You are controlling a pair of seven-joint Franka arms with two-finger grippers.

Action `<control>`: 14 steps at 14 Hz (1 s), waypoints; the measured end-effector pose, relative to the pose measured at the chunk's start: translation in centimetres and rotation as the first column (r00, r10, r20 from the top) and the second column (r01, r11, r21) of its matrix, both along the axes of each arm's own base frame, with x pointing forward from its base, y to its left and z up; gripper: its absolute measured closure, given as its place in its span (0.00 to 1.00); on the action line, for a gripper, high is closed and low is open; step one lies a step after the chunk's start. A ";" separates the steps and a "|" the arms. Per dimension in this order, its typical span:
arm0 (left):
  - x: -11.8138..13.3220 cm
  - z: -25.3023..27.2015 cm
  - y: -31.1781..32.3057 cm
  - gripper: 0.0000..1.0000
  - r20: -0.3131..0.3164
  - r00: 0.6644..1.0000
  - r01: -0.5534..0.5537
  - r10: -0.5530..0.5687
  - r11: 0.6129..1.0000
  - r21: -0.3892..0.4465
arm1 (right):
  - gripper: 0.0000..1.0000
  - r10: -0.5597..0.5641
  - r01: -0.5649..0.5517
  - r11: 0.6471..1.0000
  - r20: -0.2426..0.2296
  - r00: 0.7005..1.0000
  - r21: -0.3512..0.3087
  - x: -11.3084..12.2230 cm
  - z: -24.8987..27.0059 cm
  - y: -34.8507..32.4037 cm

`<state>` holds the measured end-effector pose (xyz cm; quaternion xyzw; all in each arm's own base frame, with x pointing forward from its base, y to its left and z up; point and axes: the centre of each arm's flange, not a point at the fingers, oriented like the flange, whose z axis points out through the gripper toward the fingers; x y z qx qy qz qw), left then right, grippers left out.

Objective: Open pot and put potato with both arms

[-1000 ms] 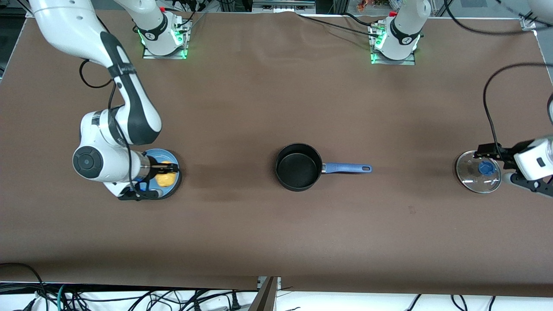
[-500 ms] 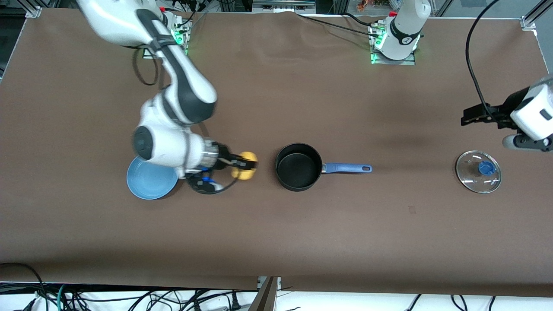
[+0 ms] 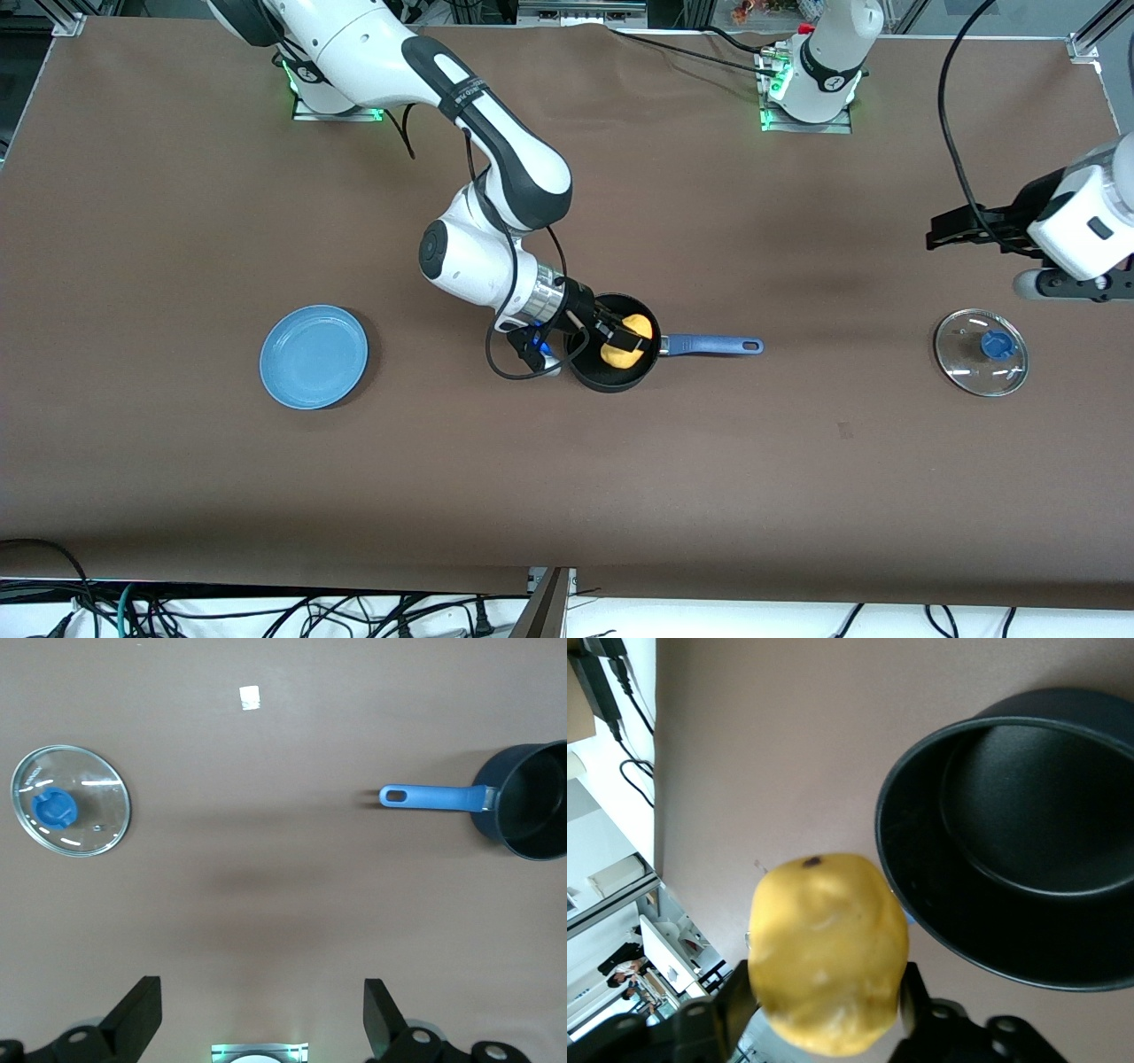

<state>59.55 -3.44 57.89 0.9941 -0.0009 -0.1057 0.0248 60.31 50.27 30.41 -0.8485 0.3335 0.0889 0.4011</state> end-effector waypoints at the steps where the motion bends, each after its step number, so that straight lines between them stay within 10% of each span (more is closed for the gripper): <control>1: 0.0 0.1 -0.5 0.00 0.003 1.000 0.007 -0.007 1.000 -0.001 | 0.11 -0.008 0.008 1.000 0.004 1.000 0.005 0.5 0.4 -0.4; 8: 0.4 -0.2 -0.7 0.00 0.001 1.000 0.010 -0.010 1.000 -0.001 | 0.00 0.097 -0.097 0.995 -0.059 0.994 0.007 3.6 7.0 -5.5; 11: 0.6 -0.1 -0.7 0.00 0.007 1.000 0.010 -0.010 1.000 -0.002 | 0.00 0.209 -0.208 0.950 -0.023 0.978 -0.233 5.8 11.8 -13.2; 14: 0.6 0.1 -0.7 0.00 0.010 1.000 0.010 -0.010 1.000 -0.002 | 0.00 0.388 -0.369 0.798 -0.062 0.920 -0.477 4.2 16.3 -18.3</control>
